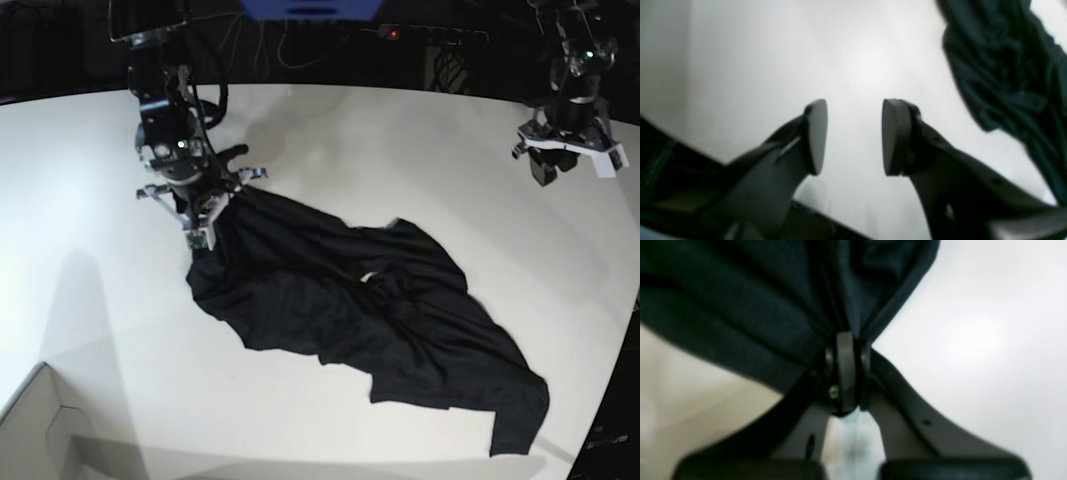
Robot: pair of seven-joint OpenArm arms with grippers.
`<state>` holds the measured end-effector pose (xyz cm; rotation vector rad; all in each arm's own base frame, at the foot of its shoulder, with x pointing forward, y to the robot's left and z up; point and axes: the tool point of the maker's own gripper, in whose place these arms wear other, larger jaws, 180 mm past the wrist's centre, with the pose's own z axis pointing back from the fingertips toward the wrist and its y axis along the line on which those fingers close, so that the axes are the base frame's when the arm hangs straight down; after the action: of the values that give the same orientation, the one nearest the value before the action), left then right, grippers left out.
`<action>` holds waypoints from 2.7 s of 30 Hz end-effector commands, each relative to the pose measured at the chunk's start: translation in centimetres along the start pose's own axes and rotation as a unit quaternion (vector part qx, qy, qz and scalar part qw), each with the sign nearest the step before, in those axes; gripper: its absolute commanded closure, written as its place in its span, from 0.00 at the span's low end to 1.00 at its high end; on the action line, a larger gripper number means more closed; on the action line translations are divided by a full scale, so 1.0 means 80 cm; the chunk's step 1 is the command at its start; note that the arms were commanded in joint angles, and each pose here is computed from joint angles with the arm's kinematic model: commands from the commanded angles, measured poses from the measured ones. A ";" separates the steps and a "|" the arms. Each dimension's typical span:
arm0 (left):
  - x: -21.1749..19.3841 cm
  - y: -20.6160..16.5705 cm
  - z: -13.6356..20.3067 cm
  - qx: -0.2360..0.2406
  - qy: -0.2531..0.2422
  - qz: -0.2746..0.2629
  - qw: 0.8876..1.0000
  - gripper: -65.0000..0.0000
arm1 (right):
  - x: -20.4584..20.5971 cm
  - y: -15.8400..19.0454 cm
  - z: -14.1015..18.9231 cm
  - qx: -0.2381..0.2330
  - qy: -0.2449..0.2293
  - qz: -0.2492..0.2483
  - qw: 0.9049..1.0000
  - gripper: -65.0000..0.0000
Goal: Layout the t-shirt on the table in an organized manner, then fold the t-shirt properly
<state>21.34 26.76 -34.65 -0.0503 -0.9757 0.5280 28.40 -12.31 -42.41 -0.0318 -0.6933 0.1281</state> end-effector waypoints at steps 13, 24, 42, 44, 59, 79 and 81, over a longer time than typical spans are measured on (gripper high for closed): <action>0.007 -0.071 -0.076 -0.066 0.003 0.028 0.997 0.59 | 0.003 0.016 0.104 0.015 -0.063 0.001 0.998 1.00; -0.030 -0.151 -0.129 -0.126 0.059 0.020 0.990 0.59 | -0.010 0.017 0.105 0.016 -0.049 0.002 0.999 1.00; -0.054 -0.161 -0.149 -0.135 0.099 -0.008 0.986 1.00 | -0.013 0.015 0.101 0.015 -0.045 0.002 0.999 1.00; -0.037 -0.154 -0.128 -0.139 0.074 -0.021 0.987 1.00 | -0.017 0.016 0.097 0.015 -0.039 0.002 0.999 1.00; 0.078 0.008 0.023 0.007 -0.091 -0.018 0.996 1.00 | -0.005 0.013 0.093 0.012 -0.051 0.003 0.999 1.00; 0.006 -0.097 -0.065 -0.104 0.039 0.061 0.992 0.99 | -0.011 0.014 0.094 0.013 -0.043 0.002 0.999 1.00; -0.017 -0.110 -0.082 -0.108 0.067 0.047 0.991 0.99 | -0.019 0.015 0.095 0.014 -0.037 0.001 0.999 1.00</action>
<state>28.86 19.28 -38.15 -0.3265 -0.8524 0.5048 21.90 -11.41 -38.30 -0.0010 -0.7337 0.1401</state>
